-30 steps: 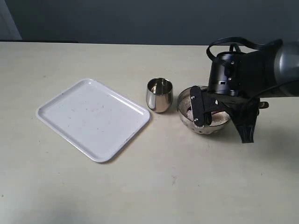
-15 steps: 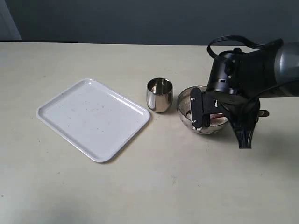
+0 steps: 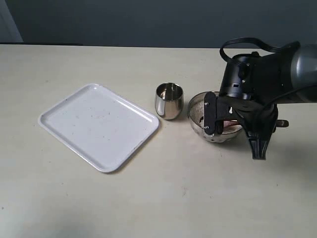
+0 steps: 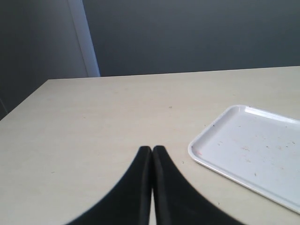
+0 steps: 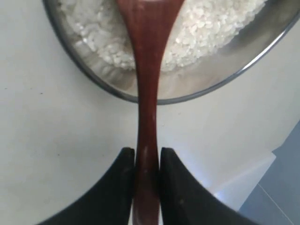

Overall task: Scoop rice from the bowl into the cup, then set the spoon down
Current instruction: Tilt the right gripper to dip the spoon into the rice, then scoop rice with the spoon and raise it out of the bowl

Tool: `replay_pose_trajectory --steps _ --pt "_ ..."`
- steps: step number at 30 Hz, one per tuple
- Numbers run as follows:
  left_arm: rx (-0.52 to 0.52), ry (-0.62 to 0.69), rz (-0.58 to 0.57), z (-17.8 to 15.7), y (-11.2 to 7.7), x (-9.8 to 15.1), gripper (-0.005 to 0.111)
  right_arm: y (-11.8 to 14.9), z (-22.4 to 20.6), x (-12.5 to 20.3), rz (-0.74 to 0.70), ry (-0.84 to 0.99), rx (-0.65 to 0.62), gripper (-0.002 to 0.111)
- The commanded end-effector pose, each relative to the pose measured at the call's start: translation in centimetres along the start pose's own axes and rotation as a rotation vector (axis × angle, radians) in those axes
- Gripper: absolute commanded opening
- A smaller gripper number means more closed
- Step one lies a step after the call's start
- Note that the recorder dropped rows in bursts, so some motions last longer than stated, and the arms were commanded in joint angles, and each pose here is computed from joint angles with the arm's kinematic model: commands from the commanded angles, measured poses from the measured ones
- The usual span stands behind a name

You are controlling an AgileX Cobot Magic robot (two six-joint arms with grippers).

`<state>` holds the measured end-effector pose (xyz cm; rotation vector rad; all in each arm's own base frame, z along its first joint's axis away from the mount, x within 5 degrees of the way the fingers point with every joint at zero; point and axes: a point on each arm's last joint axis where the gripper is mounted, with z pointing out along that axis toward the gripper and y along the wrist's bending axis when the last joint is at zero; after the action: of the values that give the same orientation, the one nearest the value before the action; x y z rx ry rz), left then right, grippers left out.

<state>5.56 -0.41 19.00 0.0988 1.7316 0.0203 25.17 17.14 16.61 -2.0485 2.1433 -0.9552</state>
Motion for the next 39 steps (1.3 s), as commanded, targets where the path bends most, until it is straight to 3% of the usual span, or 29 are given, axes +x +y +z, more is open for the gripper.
replay_pose_trajectory --steps 1,39 --pt "0.005 -0.021 0.001 -0.1 0.0 -0.2 0.001 -0.2 -0.2 0.4 0.052 0.008 -0.002 -0.001" --pt "0.005 -0.021 0.001 -0.1 0.0 -0.2 0.001 1.5 -0.3 0.1 0.575 0.032 -0.19 -0.001"
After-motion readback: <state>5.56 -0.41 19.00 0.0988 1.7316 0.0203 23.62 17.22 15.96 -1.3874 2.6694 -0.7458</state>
